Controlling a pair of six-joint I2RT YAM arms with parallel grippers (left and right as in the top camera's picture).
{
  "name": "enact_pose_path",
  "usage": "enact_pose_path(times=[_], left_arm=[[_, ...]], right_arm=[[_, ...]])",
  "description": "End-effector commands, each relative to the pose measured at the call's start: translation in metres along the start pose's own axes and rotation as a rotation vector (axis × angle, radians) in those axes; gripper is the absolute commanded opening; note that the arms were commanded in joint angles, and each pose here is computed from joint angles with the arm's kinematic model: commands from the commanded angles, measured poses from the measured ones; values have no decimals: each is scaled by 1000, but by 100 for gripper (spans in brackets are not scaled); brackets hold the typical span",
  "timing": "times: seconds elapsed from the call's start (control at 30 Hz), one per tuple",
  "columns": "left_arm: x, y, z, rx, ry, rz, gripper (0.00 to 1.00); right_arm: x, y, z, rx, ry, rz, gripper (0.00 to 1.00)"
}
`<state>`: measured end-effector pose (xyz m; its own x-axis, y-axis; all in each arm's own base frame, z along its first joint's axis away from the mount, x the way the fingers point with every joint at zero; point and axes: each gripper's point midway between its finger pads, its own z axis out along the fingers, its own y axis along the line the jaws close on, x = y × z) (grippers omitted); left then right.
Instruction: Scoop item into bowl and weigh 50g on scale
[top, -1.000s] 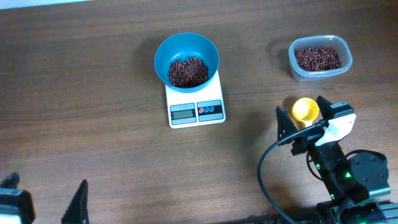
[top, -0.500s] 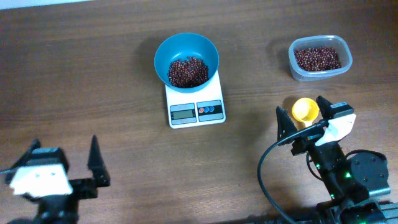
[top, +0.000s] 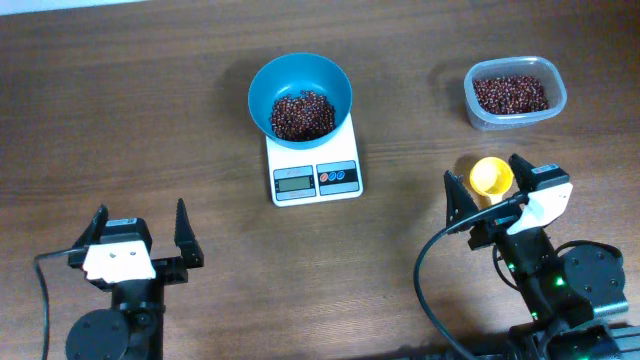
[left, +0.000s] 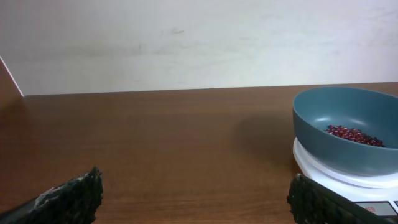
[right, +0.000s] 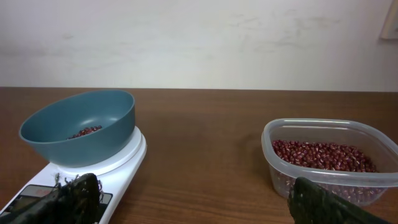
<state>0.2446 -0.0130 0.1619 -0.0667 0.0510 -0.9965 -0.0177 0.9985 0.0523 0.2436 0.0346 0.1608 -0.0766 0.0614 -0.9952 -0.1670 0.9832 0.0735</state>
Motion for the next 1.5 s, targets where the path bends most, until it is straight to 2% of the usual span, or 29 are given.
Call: enact_pose_path(times=[0.0,0.17,0.33,1.47], left_arm=[[4,0,1,-4,8,-4,99],[3,1,1,-7,5,-5,99],[5,35,1,-144,11,-14,99],[3,32,0,-135,5,-15,99]], right_arm=[[3,1,0,-1,4,-8,99],[3,1,0,-1,4,-8,99],[3,1,0,-1,4,-8,99],[3,1,0,-1,4,-8,99]])
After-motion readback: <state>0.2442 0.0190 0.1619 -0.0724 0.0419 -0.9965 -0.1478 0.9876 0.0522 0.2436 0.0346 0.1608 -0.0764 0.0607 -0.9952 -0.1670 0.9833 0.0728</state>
